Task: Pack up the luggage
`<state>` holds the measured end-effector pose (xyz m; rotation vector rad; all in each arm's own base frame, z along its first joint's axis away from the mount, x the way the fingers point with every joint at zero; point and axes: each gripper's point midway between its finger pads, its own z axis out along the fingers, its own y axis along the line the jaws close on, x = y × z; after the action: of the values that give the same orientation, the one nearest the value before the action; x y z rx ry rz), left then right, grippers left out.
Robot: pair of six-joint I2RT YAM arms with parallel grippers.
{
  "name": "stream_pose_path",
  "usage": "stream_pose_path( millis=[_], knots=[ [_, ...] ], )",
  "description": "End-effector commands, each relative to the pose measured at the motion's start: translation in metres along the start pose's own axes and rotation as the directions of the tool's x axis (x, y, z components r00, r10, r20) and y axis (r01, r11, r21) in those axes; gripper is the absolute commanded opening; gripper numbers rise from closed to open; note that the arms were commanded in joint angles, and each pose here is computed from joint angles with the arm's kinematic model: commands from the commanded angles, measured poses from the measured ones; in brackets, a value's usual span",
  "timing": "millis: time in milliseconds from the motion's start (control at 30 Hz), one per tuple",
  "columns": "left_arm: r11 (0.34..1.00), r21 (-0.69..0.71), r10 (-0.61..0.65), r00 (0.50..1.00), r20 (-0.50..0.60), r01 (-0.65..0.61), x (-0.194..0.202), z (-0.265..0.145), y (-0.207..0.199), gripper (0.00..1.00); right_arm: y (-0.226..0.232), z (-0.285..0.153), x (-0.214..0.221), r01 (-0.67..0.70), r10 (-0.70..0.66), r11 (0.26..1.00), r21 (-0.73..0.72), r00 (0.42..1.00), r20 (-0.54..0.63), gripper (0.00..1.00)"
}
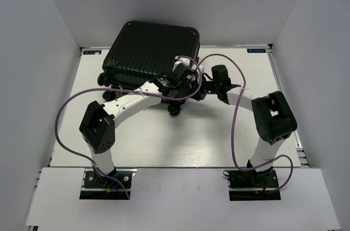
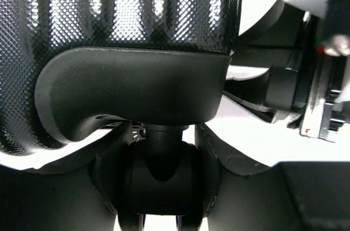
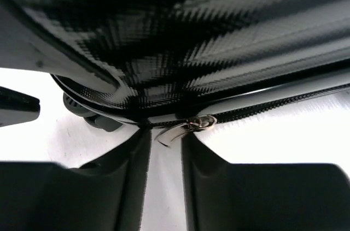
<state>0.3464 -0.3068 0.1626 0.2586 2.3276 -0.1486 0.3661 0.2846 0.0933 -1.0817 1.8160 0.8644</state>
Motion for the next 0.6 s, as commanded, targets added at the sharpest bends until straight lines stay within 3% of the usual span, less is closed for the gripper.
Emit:
stream_pose_path(
  millis=[0, 133, 400, 567],
  knots=[
    [1.0, 0.024, 0.014, 0.999, 0.052, -0.016, -0.02, -0.014, -0.002, 0.0, -0.006, 0.004, -0.067, 0.19, -0.189, 0.982, 0.01, 0.968, 0.167, 0.3],
    [0.999, 0.026, 0.022, 0.998, 0.056, -0.023, -0.018, -0.017, 0.0, 0.0, -0.013, -0.007, -0.077, 0.218, -0.234, 0.971, 0.101, 0.953, 0.191, 0.0],
    [0.999, 0.036, 0.027, 0.998, 0.054, -0.029, -0.016, -0.017, 0.0, 0.0, -0.013, -0.024, -0.076, 0.163, -0.197, 0.97, 0.178, 0.962, 0.191, 0.0],
    [0.999, 0.032, 0.031, 0.999, 0.042, -0.032, -0.01, -0.014, 0.001, 0.0, 0.0, -0.024, -0.065, 0.137, -0.158, 0.982, 0.128, 0.971, 0.179, 0.0]
  ],
)
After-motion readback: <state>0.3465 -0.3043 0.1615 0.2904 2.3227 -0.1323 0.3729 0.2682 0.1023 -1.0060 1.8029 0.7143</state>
